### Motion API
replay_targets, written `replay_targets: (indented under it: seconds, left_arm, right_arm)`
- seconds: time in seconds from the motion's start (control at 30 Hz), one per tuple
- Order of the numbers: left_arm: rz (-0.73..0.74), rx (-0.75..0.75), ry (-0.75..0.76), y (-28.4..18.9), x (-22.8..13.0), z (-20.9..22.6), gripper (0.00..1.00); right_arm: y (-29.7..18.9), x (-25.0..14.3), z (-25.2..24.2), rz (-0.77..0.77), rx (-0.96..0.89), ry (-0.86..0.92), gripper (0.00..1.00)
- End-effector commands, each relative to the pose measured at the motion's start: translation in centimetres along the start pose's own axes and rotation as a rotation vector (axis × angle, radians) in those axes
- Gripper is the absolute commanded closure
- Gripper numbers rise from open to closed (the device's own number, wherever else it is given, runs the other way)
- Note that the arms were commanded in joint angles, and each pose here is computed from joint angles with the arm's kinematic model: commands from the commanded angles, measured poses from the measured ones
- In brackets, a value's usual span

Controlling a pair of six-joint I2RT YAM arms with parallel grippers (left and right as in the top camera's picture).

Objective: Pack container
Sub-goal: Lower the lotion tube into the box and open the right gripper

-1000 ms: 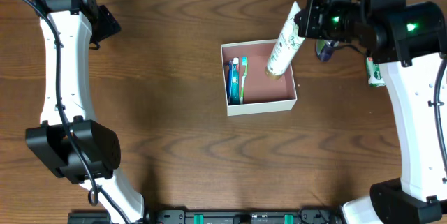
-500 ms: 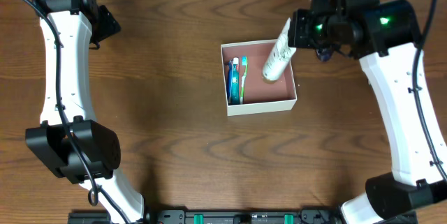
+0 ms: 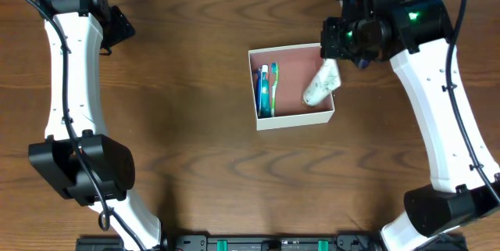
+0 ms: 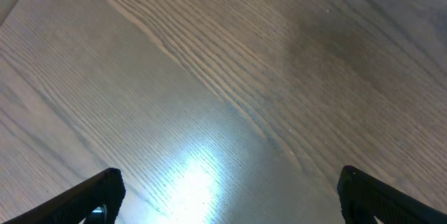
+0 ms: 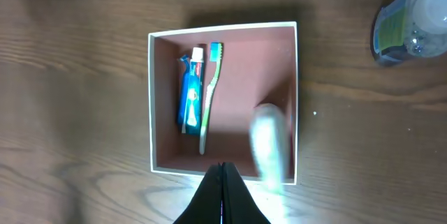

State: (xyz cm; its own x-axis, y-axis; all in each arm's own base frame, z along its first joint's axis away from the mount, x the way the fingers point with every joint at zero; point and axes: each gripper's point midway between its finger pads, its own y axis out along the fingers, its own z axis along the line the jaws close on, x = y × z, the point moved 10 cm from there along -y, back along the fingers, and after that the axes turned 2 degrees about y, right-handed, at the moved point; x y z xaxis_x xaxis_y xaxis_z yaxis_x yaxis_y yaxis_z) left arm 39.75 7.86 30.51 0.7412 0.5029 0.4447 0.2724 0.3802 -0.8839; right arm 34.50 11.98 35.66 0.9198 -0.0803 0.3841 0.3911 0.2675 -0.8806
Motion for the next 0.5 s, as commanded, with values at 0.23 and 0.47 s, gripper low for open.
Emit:
replay_targets:
  seconds: [0.23,0.47]
  left_arm:
    - [0.009,0.018,0.013,0.5,-0.1,0.0,0.02]
    - [0.009,0.018,0.013,0.5,-0.1,0.0,0.02]
  right_arm:
    - [0.5,0.5,-0.4,-0.022,-0.060,0.000,0.98]
    - [-1.6,2.7,-2.4,-0.144,-0.070,0.077,0.80]
